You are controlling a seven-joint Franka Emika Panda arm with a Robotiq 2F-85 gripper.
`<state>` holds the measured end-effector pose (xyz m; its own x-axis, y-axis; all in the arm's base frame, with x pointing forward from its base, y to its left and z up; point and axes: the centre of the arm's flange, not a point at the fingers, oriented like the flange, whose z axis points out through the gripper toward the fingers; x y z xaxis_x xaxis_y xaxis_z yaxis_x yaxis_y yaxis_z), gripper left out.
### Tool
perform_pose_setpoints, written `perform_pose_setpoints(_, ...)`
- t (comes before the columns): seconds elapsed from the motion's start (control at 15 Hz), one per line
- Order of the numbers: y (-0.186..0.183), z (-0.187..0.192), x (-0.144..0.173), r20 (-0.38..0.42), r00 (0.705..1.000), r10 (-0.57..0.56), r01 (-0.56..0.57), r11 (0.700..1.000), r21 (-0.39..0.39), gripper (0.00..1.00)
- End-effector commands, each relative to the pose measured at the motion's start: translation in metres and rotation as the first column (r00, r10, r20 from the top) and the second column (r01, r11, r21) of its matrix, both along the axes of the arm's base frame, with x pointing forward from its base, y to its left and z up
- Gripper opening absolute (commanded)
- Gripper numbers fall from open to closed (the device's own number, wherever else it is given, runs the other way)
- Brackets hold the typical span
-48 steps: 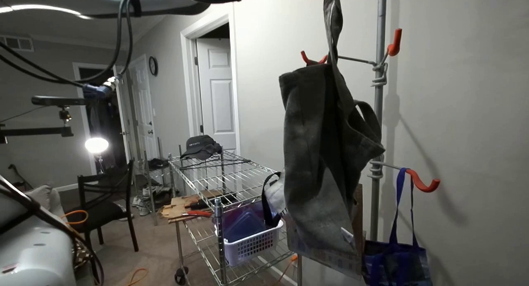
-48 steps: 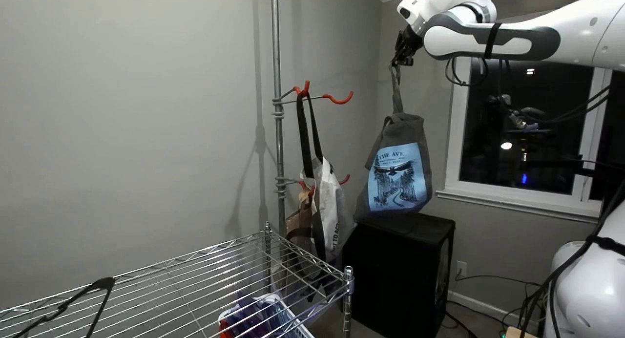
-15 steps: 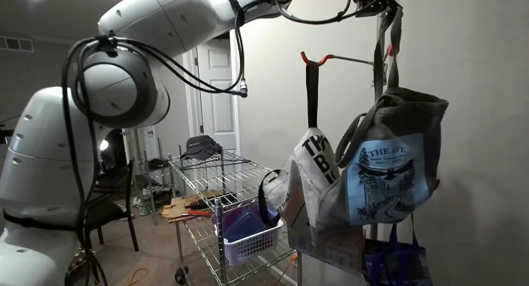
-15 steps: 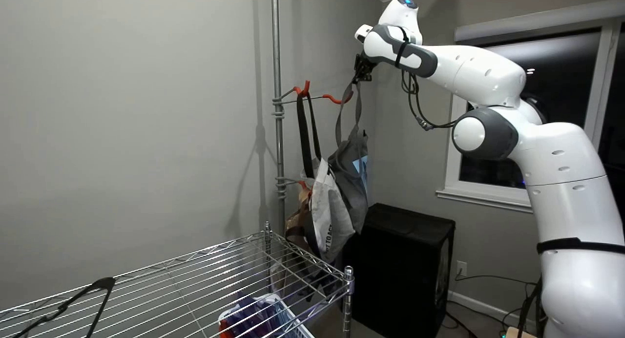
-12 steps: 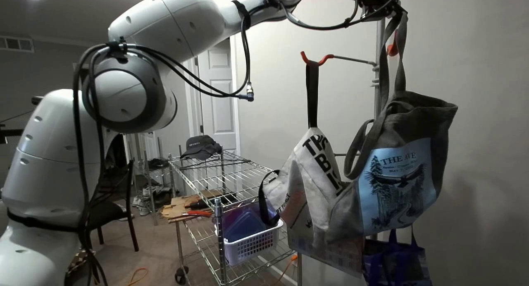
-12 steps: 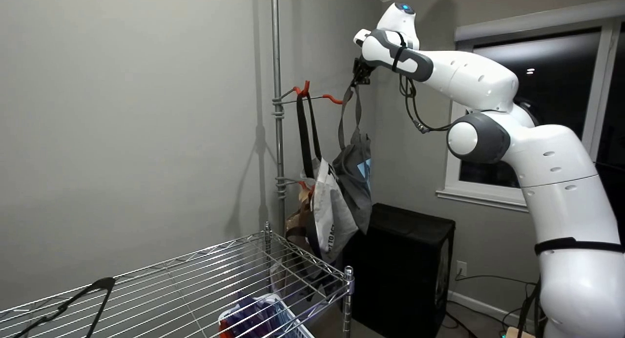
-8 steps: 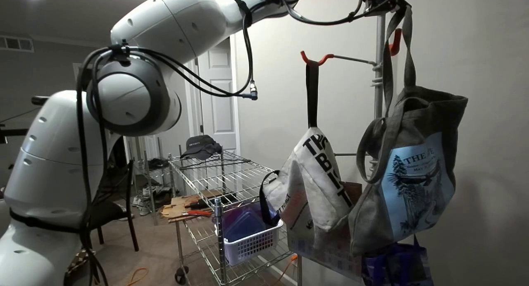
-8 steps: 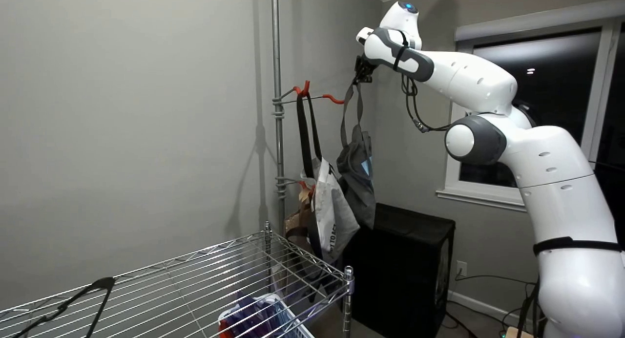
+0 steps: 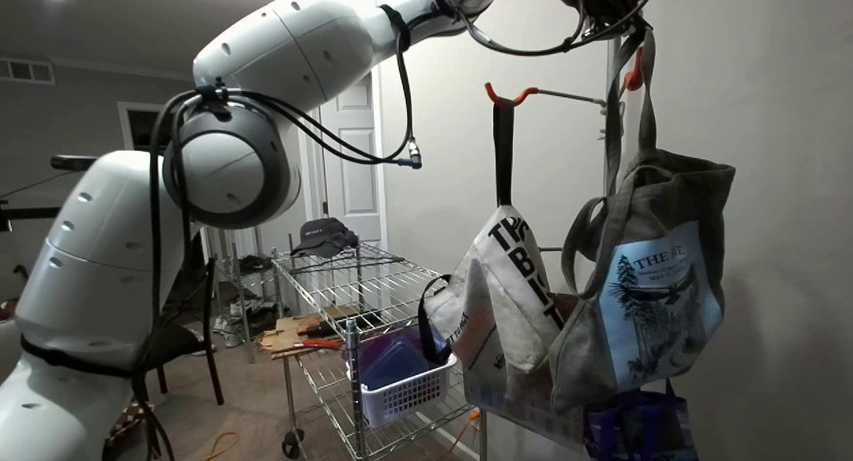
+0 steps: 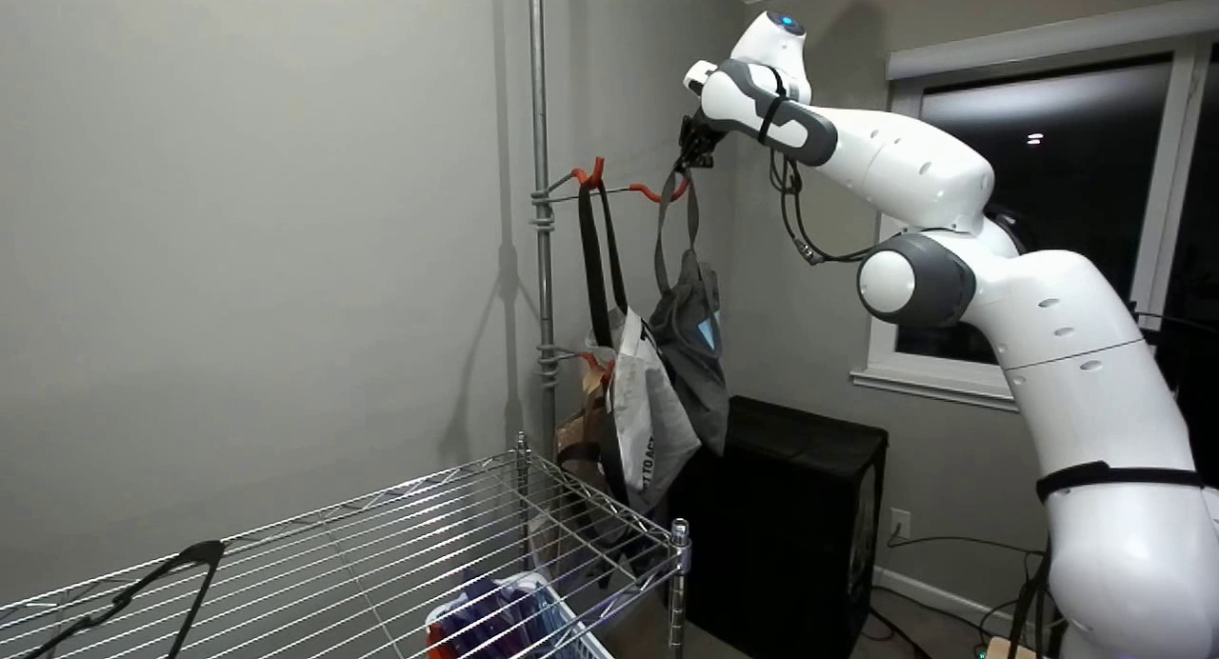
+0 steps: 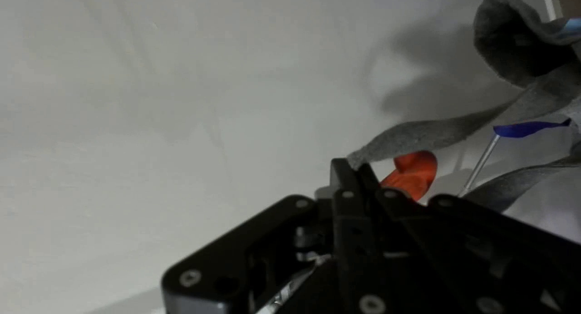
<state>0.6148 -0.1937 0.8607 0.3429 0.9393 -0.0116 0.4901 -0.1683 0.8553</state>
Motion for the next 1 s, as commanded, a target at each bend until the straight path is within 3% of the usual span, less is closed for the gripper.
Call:
perform_pose_setpoints(0.0,-0.005,0.021,0.032,-0.001,0.998,0.068,-0.068,0.998,-0.003,0.01)
perform_pose_setpoints(0.47,-0.014,0.018,0.029,-0.004,0.995,0.098,-0.098,0.995,-0.022,0.01)
perform_pose_setpoints(0.53,-0.017,0.017,0.026,-0.011,0.994,0.104,-0.105,0.994,-0.026,0.29)
perform_pose_setpoints(0.67,-0.021,0.017,0.023,-0.011,0.994,0.111,-0.112,0.993,-0.034,0.34)
perform_pose_setpoints(0.93,-0.021,0.022,0.011,0.003,0.991,0.137,-0.136,0.989,-0.061,0.59)
